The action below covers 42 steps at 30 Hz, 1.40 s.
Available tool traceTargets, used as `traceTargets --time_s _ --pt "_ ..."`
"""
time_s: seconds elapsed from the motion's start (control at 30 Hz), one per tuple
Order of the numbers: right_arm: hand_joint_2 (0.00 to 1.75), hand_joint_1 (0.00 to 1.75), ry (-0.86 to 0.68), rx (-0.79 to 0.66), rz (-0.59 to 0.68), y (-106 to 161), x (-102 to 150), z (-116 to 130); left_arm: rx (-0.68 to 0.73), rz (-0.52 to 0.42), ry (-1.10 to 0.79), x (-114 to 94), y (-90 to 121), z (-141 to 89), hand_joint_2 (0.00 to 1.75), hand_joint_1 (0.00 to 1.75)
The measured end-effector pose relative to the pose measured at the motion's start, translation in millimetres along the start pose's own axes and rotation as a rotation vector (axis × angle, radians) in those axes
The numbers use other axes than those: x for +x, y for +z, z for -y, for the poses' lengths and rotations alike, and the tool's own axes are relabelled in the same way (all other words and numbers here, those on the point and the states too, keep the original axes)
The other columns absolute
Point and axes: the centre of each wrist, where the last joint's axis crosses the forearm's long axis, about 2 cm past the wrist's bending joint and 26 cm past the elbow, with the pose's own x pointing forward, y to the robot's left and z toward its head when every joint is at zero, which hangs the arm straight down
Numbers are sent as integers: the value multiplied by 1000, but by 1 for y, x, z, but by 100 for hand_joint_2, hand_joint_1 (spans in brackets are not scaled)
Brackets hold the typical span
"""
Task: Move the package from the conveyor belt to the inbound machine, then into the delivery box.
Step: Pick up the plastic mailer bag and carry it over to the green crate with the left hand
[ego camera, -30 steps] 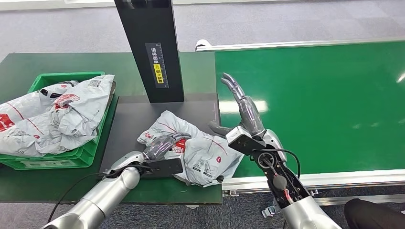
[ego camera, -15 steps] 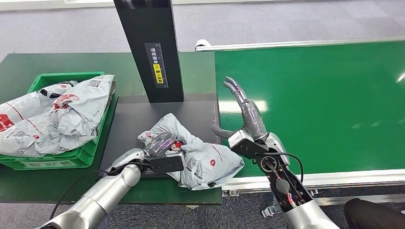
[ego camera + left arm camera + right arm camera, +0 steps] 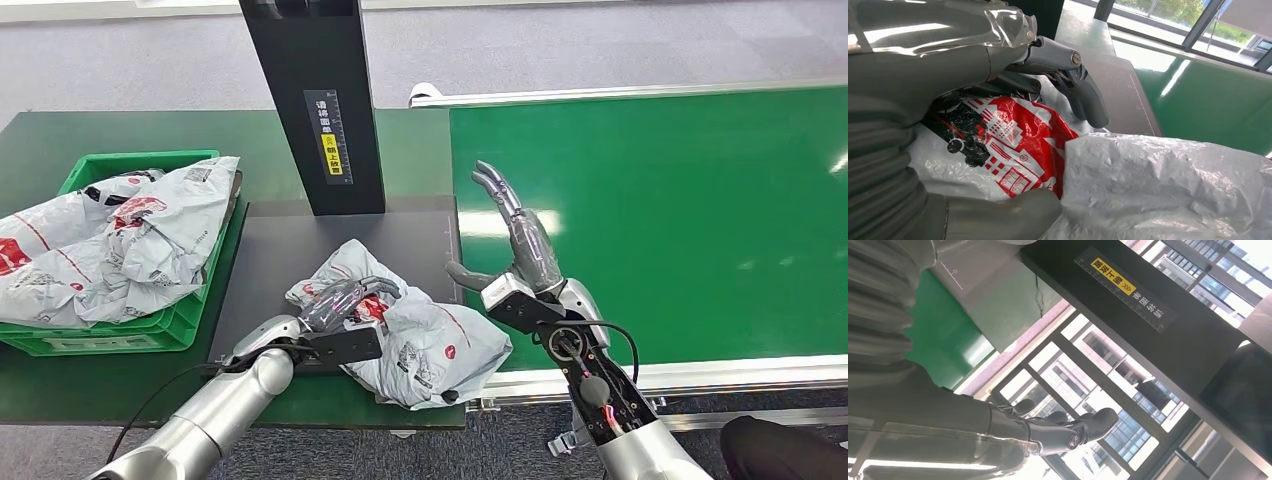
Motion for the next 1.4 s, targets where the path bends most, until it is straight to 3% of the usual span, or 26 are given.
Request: traceTargets --time_s 0.13,0.2,0.33,0.43,0.53,0.7,0.83,1.4 --pt "175 0 1 -1 -1 0 0 0 1 0 2 0 0 1 175 63" --pt "175 0 1 -2 -1 0 0 1 1 0 2 0 0 1 175 72" --pt "175 0 2 -2 -2 0 -1 1 15 2 12 0 0 1 175 141" --pt "175 0 3 -6 1 2 0 0 92 23 44 1 2 1 175 154" --pt "175 0 6 -13 1 7 0 -1 287 59 46 5 4 -3 175 174" --pt "175 0 10 -26 -1 13 -1 0 681 138 37 17 12 -31 175 175" --pt "175 0 13 -32 1 14 -1 0 857 179 52 21 22 -49 175 175" --pt "175 0 7 -44 24 7 0 2 1033 235 55 22 44 -50 175 175"
